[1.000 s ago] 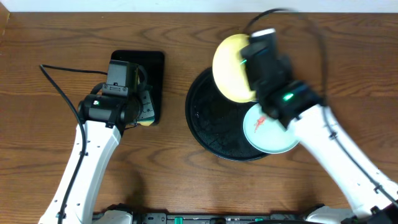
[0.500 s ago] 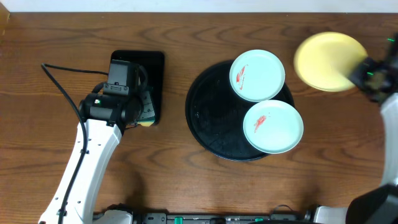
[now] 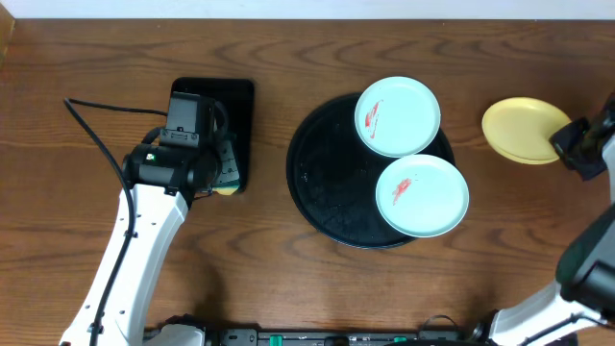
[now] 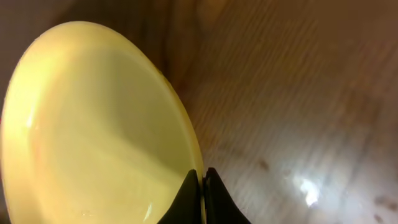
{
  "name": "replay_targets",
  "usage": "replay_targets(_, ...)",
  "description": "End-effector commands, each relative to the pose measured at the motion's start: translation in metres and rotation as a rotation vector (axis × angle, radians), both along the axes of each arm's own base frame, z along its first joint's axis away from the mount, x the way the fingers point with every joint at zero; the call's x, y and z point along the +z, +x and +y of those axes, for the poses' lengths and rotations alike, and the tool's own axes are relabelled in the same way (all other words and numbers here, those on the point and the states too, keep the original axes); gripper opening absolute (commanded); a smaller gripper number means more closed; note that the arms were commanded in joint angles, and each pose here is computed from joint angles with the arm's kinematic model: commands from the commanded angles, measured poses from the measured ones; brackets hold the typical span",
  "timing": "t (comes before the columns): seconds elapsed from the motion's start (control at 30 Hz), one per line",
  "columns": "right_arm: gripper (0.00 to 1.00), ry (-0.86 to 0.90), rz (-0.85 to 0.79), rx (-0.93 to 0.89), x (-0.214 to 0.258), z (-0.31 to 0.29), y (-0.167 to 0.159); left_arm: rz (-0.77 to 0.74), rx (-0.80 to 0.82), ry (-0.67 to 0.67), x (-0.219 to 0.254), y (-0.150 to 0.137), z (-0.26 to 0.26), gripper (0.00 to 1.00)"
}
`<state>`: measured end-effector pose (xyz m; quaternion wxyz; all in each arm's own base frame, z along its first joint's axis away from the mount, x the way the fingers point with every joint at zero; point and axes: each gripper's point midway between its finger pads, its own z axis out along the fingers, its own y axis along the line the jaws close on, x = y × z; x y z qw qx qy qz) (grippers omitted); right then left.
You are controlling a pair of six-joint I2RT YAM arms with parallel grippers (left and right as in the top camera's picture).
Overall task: Clean dirty plates on tray and stack at the side
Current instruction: 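Set the yellow plate down at the right side and release it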
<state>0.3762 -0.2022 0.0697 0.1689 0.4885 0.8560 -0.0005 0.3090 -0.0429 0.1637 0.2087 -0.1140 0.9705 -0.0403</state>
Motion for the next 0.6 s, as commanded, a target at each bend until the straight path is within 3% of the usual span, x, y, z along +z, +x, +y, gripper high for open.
replay_targets(0.0,0.18,-0.009,0.003,0.061,-0.009,-0.003,0.005,0.008,0.003,0.008,-0.003,0.000,0.003,0.09)
replay_targets(0.07,0.38,-0.022,-0.024,0.138,-0.004,-0.001,0.013,0.005,0.003,0.007,-0.003,0.001,0.002,0.09)
replay_targets(0.13,0.67,-0.037,-0.054,0.173,0.006,-0.001,0.018,0.000,0.003,0.007,-0.002,0.002,0.002,0.09)
replay_targets(0.2,0.72,-0.045,-0.100,0.183,0.024,0.001,0.022,-0.004,0.003,0.006,-0.002,0.003,0.002,0.09)
replay_targets(0.3,0.72,-0.013,-0.243,0.268,0.063,0.020,0.036,-0.007,0.003,0.005,-0.002,0.003,0.002,0.08)
replay_targets(0.43,0.74,0.043,-0.485,0.523,0.126,0.079,0.059,-0.013,0.021,-0.005,-0.001,0.005,0.002,0.09)
replay_targets(0.57,0.90,-0.030,-0.518,0.695,0.145,0.126,0.070,-0.024,0.050,-0.022,0.000,0.008,0.001,0.09)
